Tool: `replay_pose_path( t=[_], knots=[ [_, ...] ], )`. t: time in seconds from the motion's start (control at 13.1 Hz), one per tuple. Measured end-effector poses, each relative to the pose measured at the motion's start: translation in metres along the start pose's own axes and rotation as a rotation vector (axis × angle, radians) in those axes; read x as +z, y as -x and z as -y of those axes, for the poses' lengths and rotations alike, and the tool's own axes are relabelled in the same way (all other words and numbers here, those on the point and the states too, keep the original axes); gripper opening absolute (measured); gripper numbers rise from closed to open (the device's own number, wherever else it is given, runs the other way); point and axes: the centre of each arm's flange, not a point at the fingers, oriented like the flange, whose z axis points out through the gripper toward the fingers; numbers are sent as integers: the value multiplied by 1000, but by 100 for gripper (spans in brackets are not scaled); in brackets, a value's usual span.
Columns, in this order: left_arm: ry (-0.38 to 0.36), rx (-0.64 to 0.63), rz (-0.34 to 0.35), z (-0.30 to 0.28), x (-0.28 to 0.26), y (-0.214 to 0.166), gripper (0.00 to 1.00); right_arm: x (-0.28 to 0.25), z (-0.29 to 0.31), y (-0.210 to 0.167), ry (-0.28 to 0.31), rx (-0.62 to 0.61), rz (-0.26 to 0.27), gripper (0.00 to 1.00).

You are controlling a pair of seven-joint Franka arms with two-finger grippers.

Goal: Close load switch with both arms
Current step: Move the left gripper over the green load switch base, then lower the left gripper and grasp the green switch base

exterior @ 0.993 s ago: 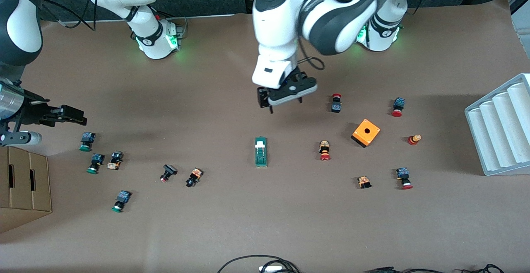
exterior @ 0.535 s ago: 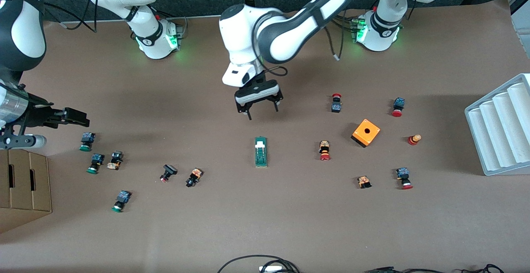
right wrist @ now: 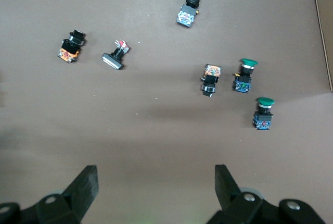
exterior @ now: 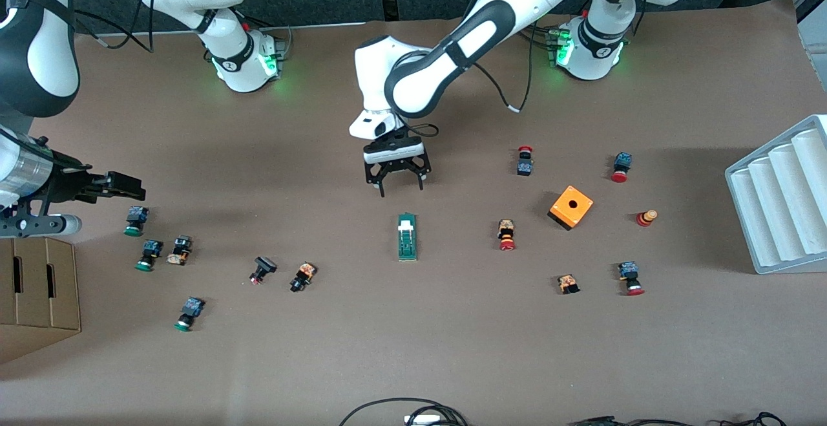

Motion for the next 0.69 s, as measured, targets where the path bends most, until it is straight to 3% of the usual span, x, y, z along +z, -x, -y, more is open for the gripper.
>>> replay_pose_path(
  t=[0.31,0.69],
  knots=[
    [68,3,-146,10,46,49,100,0,0,0,0,0,0,100],
    [28,99,-258,16,82,97,100,1,0,-1,0,-1,3,100]
  ],
)
